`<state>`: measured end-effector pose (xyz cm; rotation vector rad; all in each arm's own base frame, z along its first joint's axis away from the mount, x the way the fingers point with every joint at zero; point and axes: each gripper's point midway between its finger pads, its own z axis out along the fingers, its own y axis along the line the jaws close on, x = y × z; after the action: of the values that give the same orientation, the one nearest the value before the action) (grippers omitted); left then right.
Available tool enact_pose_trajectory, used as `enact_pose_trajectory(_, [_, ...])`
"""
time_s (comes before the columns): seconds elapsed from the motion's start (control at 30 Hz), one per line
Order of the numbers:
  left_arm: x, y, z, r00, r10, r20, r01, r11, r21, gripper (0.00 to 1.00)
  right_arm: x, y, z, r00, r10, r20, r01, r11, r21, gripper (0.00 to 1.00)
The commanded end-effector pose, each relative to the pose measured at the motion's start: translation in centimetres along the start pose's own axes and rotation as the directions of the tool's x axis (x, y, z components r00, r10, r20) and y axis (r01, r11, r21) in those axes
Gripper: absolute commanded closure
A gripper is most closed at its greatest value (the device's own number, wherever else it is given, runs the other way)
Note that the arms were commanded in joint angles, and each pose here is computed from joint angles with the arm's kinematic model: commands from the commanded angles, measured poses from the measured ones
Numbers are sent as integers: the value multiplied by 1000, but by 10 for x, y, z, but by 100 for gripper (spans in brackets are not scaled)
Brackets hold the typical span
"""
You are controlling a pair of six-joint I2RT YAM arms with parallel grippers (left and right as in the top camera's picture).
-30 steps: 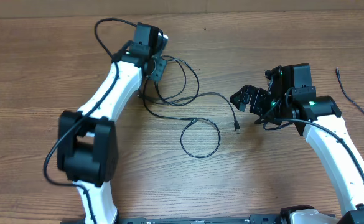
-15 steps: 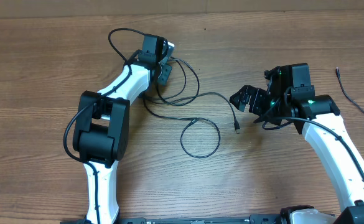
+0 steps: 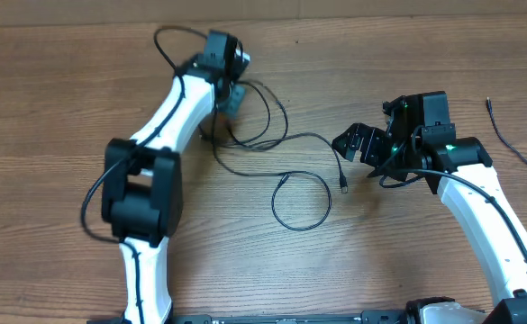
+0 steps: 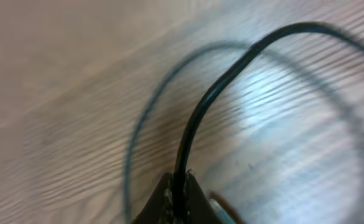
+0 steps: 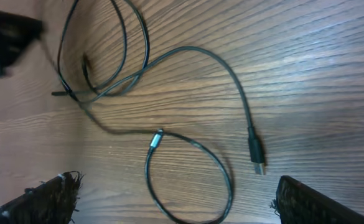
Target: Untangle cables
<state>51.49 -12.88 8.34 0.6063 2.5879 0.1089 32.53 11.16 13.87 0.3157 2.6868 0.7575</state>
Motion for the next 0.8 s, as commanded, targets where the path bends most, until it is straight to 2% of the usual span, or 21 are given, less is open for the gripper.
enact_pose_trajectory(0.0, [-64,-6,-111,967,-36,251,16,997,81,96,5,11,1,1000,2,-30,-4,998,-62,0])
enact_pose_trajectory(0.2, [-75,-37,-193,922,-73,380,-43,956,289,96,9,26,-1,998,29,-62,-37,989,-144,0])
enact_pose_trajectory(0.33, [-78,-51,-227,900,-192,392,8,906,424,96,3,31,-1,995,90,-52,-98,981,-167,0])
enact_pose_trajectory(0.47, [-80,-53,-239,883,-316,349,115,864,491,96,-3,37,-2,989,142,-41,-147,971,-186,0])
enact_pose_trajectory(0.53, [-80,-57,-244,869,-390,305,179,822,541,96,-5,42,-1,989,141,-35,-146,969,-198,0])
enact_pose_trajectory(0.7, [-97,-71,-265,825,-501,263,208,701,682,96,-8,65,7,991,133,-3,-130,965,-230,0])
enact_pose_trajectory(0.77, [-106,-74,-274,798,-552,242,226,647,728,96,-10,67,15,983,182,20,-175,965,-196,0])
